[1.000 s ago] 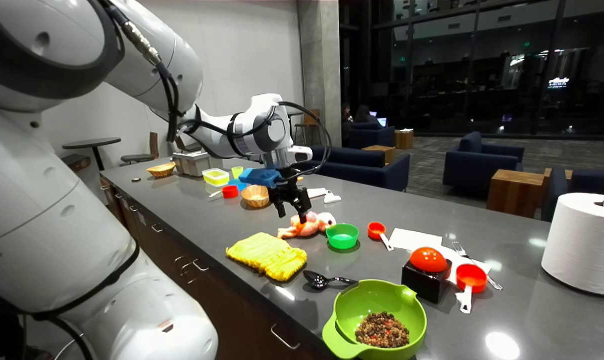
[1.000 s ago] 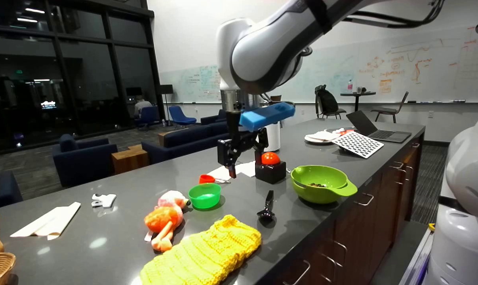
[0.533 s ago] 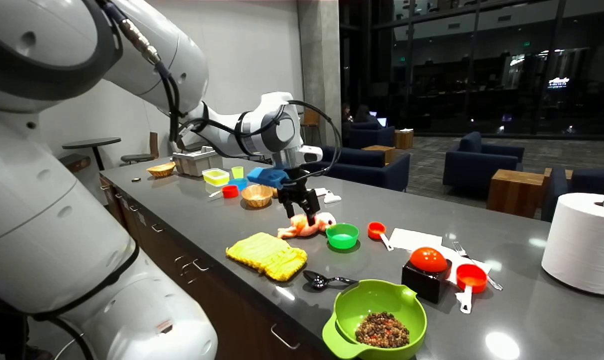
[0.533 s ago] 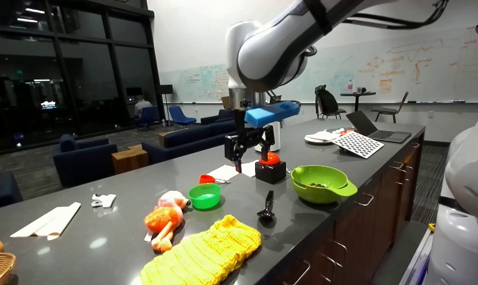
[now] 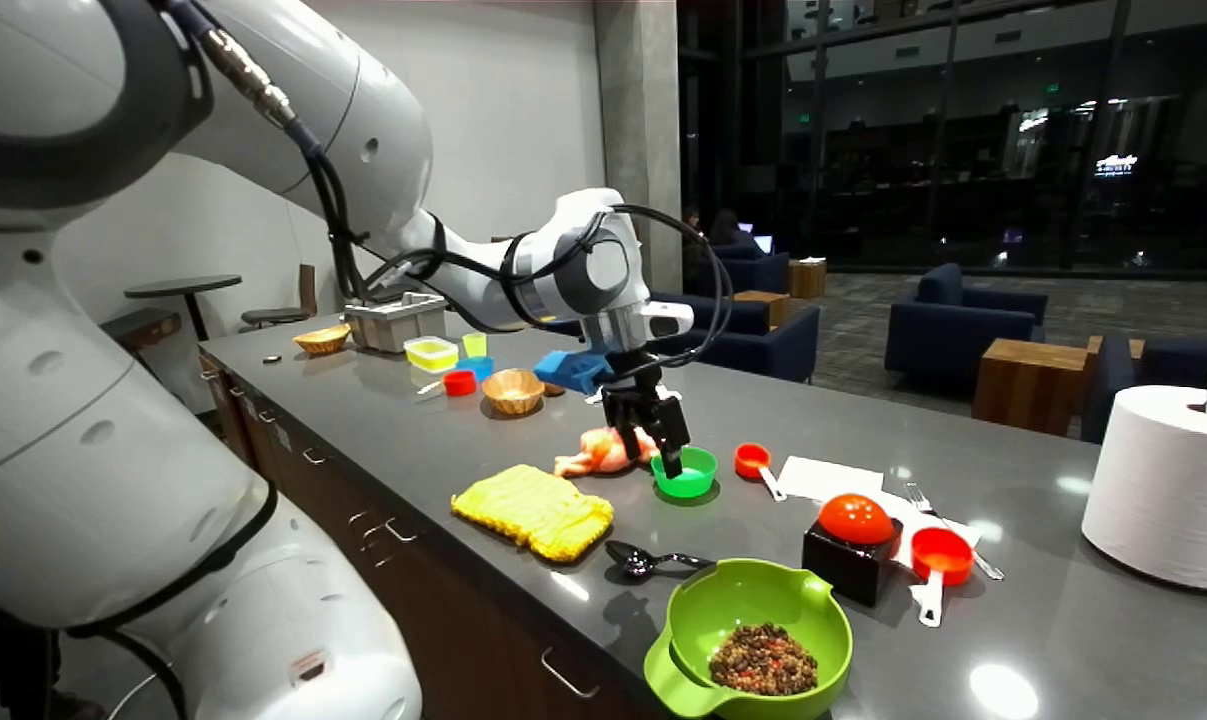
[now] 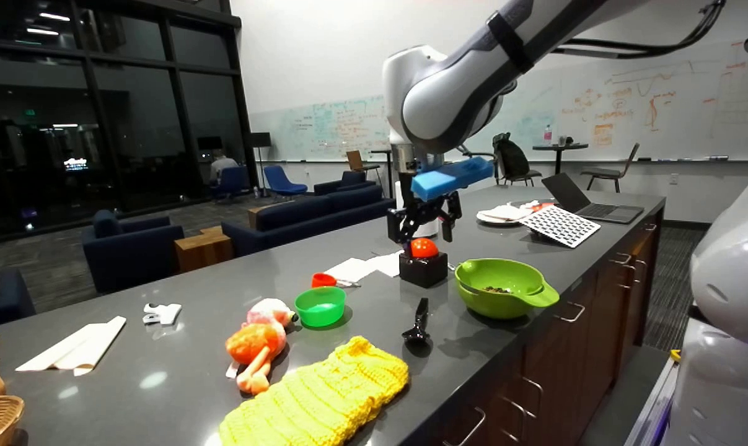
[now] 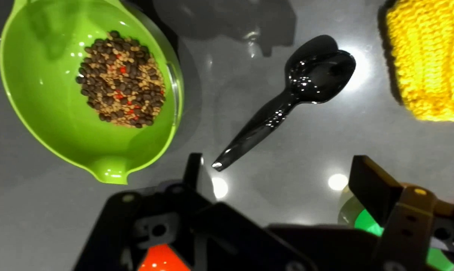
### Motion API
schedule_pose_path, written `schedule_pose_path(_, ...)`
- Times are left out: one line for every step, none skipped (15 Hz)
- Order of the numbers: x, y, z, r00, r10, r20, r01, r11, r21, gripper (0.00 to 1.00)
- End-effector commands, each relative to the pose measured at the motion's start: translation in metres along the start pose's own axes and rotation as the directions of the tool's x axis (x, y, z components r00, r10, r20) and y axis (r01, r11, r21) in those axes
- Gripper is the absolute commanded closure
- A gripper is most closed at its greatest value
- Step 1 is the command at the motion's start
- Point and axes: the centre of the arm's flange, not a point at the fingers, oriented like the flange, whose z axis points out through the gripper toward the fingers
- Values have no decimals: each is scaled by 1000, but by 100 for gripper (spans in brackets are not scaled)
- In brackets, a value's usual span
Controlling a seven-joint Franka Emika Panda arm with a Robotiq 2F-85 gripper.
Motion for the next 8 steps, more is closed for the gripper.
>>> schedule_pose_path(-9, 40, 11, 992, 130, -10, -130, 991, -34, 0)
schedule_pose_path(-11, 50, 17, 983, 181, -6, -181, 983, -31, 0)
schedule_pose_path(-14, 59, 22, 974, 226, 3, -226, 974, -31, 0)
schedule_pose_path(-16, 68, 29, 966, 257, 4, -257, 966, -31, 0)
schedule_pose_path(-17, 74, 35, 959, 283, 8, -283, 959, -28, 0)
schedule_pose_path(-19, 80, 40, 953, 304, 12, -304, 952, -23, 0)
schedule_pose_path(-19, 85, 47, 949, 314, 6, -314, 949, -18, 0)
schedule_pose_path(-19, 88, 53, 948, 318, 5, -318, 948, -16, 0)
